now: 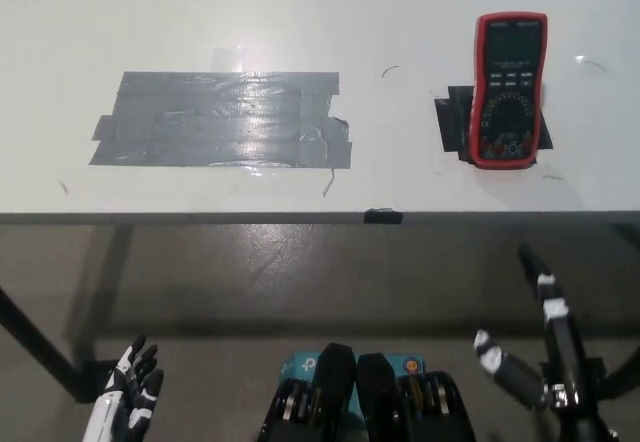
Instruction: The robot first picks the multimeter with right hand and then unfolds the black stand on the back of it using left hand
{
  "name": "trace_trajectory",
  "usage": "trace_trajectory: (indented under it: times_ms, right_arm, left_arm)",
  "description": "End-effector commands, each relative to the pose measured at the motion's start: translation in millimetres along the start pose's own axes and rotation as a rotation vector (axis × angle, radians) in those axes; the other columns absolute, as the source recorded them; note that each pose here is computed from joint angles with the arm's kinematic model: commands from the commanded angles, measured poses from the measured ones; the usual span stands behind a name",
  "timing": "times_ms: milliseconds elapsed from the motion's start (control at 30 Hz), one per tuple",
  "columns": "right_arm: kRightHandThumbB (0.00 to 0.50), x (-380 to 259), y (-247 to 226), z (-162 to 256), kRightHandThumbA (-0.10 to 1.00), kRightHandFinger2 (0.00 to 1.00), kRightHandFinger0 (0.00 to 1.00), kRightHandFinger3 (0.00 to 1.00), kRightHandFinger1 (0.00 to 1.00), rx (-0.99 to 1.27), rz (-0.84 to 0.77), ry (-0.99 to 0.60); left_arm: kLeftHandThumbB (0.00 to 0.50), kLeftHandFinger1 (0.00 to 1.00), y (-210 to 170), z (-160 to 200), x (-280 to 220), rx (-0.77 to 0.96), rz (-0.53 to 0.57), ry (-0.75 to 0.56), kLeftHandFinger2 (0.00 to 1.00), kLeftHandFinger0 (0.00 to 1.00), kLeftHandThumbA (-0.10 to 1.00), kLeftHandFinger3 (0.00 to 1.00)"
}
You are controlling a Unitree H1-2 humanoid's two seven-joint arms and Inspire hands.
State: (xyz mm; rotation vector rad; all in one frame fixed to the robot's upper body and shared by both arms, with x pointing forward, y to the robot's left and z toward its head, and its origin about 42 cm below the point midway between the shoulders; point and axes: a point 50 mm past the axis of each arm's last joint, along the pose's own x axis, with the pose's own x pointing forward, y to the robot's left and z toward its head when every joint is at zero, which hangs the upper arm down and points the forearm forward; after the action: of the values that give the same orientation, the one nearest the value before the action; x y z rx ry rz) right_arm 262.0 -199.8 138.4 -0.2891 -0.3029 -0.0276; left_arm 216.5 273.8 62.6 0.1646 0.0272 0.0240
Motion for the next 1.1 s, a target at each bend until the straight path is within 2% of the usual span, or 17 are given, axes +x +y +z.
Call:
trace_trajectory:
  times_ms: [0,167,200,233,267,300,367,533,633,667,733,767,900,933,1067]
  right_arm:
    - [0.5,49,-22,80,0.7,1.0,1.0,1.0,1.0,-0.262,-0.299,-0.153]
    - [0.5,102,-30,110,0.73,1.0,1.0,1.0,1.0,-0.292,-0.409,-0.189]
    - [0.448,105,-30,111,0.74,1.0,1.0,1.0,1.0,-0.294,-0.414,-0.188]
    - [0.497,122,-31,117,0.74,1.0,1.0,1.0,1.0,-0.287,-0.447,-0.193]
    - [0.499,129,-31,119,0.74,1.0,1.0,1.0,1.0,-0.282,-0.463,-0.193]
    - [0.5,141,-31,122,0.79,1.0,1.0,1.0,1.0,-0.285,-0.483,-0.194]
    - [0.477,159,-29,125,0.84,1.0,1.0,1.0,1.0,-0.3,-0.511,-0.189]
    - [0.431,202,-21,127,0.81,1.0,1.0,1.0,1.0,-0.307,-0.565,-0.133]
    - [0.429,209,-19,128,0.81,1.0,1.0,1.0,1.0,-0.301,-0.573,-0.12]
    - [0.405,219,-18,128,0.82,1.0,1.0,1.0,1.0,-0.296,-0.571,-0.101]
    - [0.397,232,-16,128,0.82,1.0,1.0,1.0,1.0,-0.287,-0.568,-0.073]
    - [0.391,248,-13,126,0.91,1.0,1.0,1.0,1.0,-0.278,-0.554,-0.044]
    - [0.394,253,-12,125,0.93,1.0,1.0,1.0,1.0,-0.268,-0.552,-0.034]
    - [0.396,263,-10,124,1.0,1.0,1.0,1.0,1.0,-0.265,-0.533,-0.011]
    - [0.406,279,-7,122,1.0,1.0,1.0,1.0,1.0,-0.259,-0.508,0.023]
  left_arm:
    - [0.056,1.0,10,10,-8,0.023,0.016,-0.081,1.0,1.0,0.83,1.0]
    - [0.044,1.0,13,8,-14,0.025,0.021,-0.082,1.0,1.0,0.83,1.0]
    - [0.043,1.0,13,9,-14,0.025,0.021,-0.084,1.0,1.0,0.83,1.0]
    - [0.053,1.0,13,9,-13,0.024,0.024,-0.084,1.0,1.0,0.83,1.0]
    - [0.053,1.0,13,10,-13,0.023,0.026,-0.083,1.0,1.0,0.83,1.0]
    - [0.049,1.0,12,10,-13,0.017,0.027,-0.085,1.0,1.0,0.83,1.0]
    - [0.051,1.0,12,11,-12,0.016,0.031,-0.085,1.0,1.0,0.82,1.0]
    - [0.042,1.0,12,11,-14,0.017,0.03,-0.087,1.0,1.0,0.81,1.0]
    - [0.041,1.0,12,11,-14,0.017,0.029,-0.086,1.0,1.0,0.82,1.0]
    - [0.04,1.0,12,10,-14,0.018,0.028,-0.087,1.0,1.0,0.82,1.0]
    - [0.039,1.0,12,10,-14,0.02,0.026,-0.088,1.0,1.0,0.82,1.0]
    - [0.042,1.0,12,12,-13,0.015,0.025,-0.09,1.0,1.0,0.82,1.0]
    - [0.043,1.0,12,12,-13,0.016,0.026,-0.089,1.0,1.0,0.82,1.0]
    - [0.043,1.0,12,12,-13,0.016,0.026,-0.09,1.0,1.0,0.82,1.0]
    - [0.043,1.0,12,12,-13,0.016,0.026,-0.092,1.0,1.0,0.82,1.0]
